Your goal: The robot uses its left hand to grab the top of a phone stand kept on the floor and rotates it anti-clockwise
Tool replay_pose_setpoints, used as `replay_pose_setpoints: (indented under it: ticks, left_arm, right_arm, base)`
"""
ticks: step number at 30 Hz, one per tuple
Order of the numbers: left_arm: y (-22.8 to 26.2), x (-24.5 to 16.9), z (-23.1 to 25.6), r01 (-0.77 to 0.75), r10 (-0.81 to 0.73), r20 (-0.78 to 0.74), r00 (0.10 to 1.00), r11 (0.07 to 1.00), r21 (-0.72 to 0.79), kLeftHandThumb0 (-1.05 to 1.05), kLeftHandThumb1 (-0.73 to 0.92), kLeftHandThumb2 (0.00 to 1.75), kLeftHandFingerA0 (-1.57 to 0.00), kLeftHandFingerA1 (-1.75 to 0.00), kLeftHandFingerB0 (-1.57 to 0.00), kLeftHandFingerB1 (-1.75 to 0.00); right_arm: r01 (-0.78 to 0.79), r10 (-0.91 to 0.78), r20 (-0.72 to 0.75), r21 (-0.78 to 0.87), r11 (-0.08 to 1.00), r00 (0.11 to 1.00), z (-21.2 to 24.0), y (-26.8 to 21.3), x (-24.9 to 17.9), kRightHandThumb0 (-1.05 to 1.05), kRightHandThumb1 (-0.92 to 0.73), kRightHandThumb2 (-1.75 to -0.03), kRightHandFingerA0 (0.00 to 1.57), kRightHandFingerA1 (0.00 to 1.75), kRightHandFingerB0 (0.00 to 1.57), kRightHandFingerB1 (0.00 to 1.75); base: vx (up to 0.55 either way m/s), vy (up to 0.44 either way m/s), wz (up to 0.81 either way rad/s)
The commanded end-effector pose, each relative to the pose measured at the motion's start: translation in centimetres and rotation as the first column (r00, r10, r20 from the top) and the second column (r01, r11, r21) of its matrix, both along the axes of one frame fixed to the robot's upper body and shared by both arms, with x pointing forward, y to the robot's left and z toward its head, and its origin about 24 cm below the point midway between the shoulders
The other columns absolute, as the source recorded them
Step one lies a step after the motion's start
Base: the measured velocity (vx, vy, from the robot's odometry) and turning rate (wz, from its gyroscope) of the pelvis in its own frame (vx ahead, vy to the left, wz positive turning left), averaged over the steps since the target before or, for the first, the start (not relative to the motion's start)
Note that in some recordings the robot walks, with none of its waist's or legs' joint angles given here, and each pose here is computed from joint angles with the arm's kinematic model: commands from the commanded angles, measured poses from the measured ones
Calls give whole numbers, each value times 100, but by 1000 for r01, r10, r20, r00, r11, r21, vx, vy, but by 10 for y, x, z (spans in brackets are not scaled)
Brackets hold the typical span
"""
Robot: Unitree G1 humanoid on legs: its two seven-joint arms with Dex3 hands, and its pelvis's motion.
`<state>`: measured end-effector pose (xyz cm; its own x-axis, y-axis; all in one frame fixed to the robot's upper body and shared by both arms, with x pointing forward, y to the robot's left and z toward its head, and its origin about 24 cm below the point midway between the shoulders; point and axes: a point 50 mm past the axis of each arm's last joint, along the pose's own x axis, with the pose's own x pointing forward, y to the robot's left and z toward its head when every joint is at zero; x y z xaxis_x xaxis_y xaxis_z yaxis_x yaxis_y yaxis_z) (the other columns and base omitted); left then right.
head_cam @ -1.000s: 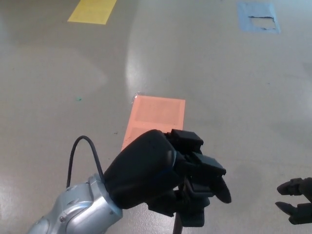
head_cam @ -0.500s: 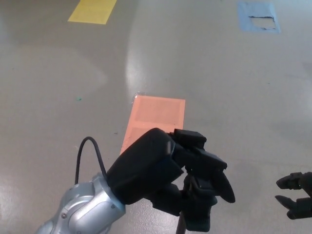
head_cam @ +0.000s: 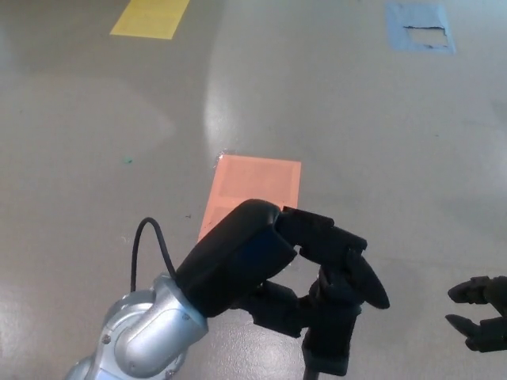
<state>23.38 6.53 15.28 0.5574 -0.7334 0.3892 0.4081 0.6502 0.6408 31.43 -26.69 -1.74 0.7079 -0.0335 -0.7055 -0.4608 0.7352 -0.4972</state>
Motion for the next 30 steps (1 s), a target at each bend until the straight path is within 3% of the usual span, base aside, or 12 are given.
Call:
replay_pose_setpoints:
  ticks: [1, 3, 4, 8, 10, 11, 13, 16, 22, 23, 24, 30]
  left_arm:
    - [6, 18, -26, -38, -69, -594, 801, 985, -166, -23, 67, 60, -115, -93, -109, -65]
    - [5, 19, -27, -42, -83, -617, 782, 982, -186, -19, 68, 60, -115, -94, -109, -65]
    - [5, 20, -28, -57, -91, -648, 756, 978, -203, -14, 69, 62, -114, -93, -107, -65]
    - [6, 22, -31, -82, -103, -701, 706, 971, -225, -13, 67, 65, -112, -92, -106, -66]
    - [6, 22, -32, -96, -108, -724, 681, 967, -234, -14, 67, 64, -112, -93, -105, -66]
    - [6, 23, -32, -107, -110, -741, 663, 965, -239, -14, 66, 64, -113, -94, -105, -66]
    - [6, 24, -33, -129, -116, -770, 627, 960, -250, -13, 67, 63, -113, -94, -102, -67]
    - [6, 27, -33, -148, -121, -798, 591, 956, -255, -14, 66, 61, -114, -94, -101, -66]
    - [6, 33, -36, -183, -125, -845, 519, 950, -253, -15, 65, 60, -113, -95, -99, -65]
    - [7, 35, -38, -208, -127, -871, 475, 945, -252, -16, 65, 59, -111, -94, -98, -65]
    - [7, 37, -39, -222, -131, -885, 447, 942, -251, -15, 65, 58, -110, -93, -96, -65]
    - [10, 45, -44, -255, -159, -920, 358, 931, -260, -15, 63, 58, -104, -96, -91, -66]
  right_arm:
    - [14, -14, 17, -14, 1000, 1000, 11, -6, 7, -59, -78, -63, 49, 42, 14, 26]
    - [13, -13, 18, -17, 1000, 1000, 12, -6, 7, -58, -79, -63, 49, 42, 14, 26]
    - [16, -16, 15, -17, 1000, 1000, 13, -6, 8, -63, -66, -89, 42, 52, 8, 37]
    - [24, -24, 10, -10, 1000, 1000, 13, -6, 9, -61, -66, -87, 41, 52, 8, 37]
    - [28, -27, 8, -13, 1000, 1000, 13, -6, 9, -51, -81, -64, 50, 40, 13, 26]
    - [26, -26, 9, -15, 1000, 1000, 13, -6, 9, -39, -58, -101, 41, 61, 0, 42]
    - [21, -21, 11, -17, 1000, 1000, 14, -5, 10, -38, -57, -101, 41, 61, 1, 43]
    - [24, -24, 12, -14, 1000, 1000, 15, -5, 11, -48, -79, -64, 47, 39, 16, 27]
    - [28, -28, 12, -23, 999, 1000, 16, -5, 11, -47, -78, -65, 44, 38, 16, 27]
    - [22, -22, 10, -29, 999, 1000, 16, -5, 12, -54, -65, -83, 36, 47, 11, 36]
    - [19, -19, 11, -31, 999, 1000, 16, -5, 12, -47, -79, -65, 44, 38, 16, 27]
    - [17, -17, 21, -30, 999, 1000, 18, -5, 13, -48, -79, -64, 45, 38, 16, 27]
  base:
    - [0, 0, 0]
    - [0, 0, 0]
    - [0, 0, 0]
    - [0, 0, 0]
    - [0, 0, 0]
    - [0, 0, 0]
    - [0, 0, 0]
    - [0, 0, 0]
    - [0, 0, 0]
    - [0, 0, 0]
    - [0, 0, 0]
    - [0, 0, 0]
